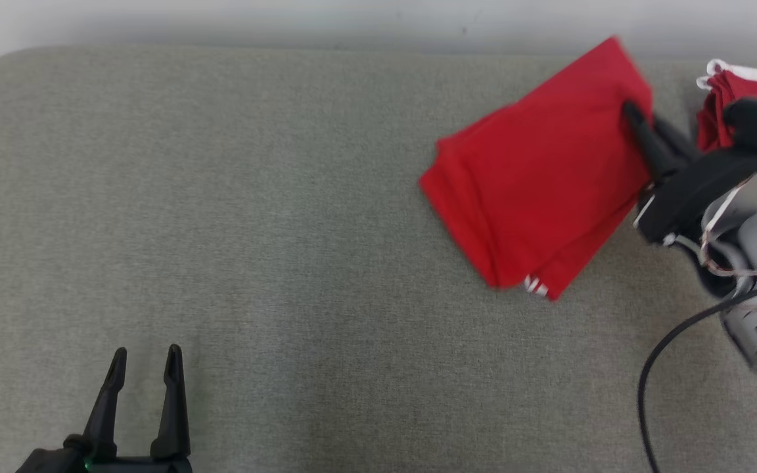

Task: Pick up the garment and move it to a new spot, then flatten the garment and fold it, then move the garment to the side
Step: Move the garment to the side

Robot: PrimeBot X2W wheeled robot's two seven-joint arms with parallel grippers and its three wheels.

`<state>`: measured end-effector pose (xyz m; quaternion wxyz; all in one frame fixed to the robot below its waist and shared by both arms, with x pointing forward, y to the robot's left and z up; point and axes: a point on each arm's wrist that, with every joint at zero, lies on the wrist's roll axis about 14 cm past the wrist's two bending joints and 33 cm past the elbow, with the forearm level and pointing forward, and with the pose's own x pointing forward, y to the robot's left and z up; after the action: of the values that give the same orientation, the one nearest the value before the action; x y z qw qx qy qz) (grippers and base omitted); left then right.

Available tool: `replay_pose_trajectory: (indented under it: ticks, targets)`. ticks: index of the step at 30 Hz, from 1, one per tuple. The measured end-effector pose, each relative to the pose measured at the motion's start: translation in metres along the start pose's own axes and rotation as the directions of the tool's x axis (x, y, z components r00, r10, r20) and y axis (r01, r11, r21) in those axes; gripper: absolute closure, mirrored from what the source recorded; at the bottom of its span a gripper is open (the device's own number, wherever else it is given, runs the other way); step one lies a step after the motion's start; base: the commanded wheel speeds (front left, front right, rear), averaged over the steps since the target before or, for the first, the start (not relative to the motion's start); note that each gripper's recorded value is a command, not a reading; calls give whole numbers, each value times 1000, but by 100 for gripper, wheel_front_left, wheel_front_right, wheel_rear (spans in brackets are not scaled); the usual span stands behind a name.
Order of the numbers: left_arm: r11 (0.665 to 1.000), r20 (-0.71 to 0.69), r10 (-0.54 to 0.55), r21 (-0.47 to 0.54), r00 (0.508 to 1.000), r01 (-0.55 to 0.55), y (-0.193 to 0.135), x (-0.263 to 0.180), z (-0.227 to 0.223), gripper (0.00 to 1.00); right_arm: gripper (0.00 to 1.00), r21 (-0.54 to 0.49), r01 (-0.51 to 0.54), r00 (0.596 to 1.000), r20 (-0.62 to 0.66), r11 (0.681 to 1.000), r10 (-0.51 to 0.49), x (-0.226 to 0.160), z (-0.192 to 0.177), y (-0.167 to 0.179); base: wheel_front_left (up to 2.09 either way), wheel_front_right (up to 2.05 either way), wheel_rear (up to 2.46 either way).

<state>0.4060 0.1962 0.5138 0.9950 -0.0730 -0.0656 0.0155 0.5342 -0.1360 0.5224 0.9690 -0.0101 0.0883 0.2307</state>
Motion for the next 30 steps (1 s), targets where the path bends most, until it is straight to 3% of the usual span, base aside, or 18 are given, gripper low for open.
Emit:
replay_pose_trajectory:
  ticks: [11, 22, 30]
  targets:
    - [997, 1, -67, 40, 998, 67, -14, 37, -18, 0, 100, -77, 178, 984, 33, 981, -176, 7, 23, -94, 0, 0, 0]
    - [993, 26, -102, 65, 994, 100, -22, 51, -19, 0, 100, -177, 267, 959, -49, 947, -280, -15, 18, -148, 0, 0, 0]
    - [990, 39, -122, 77, 992, 118, -24, 56, -18, 0, 100, -188, 342, 931, -65, 921, -359, -35, 29, -183, 0, 0, 0]
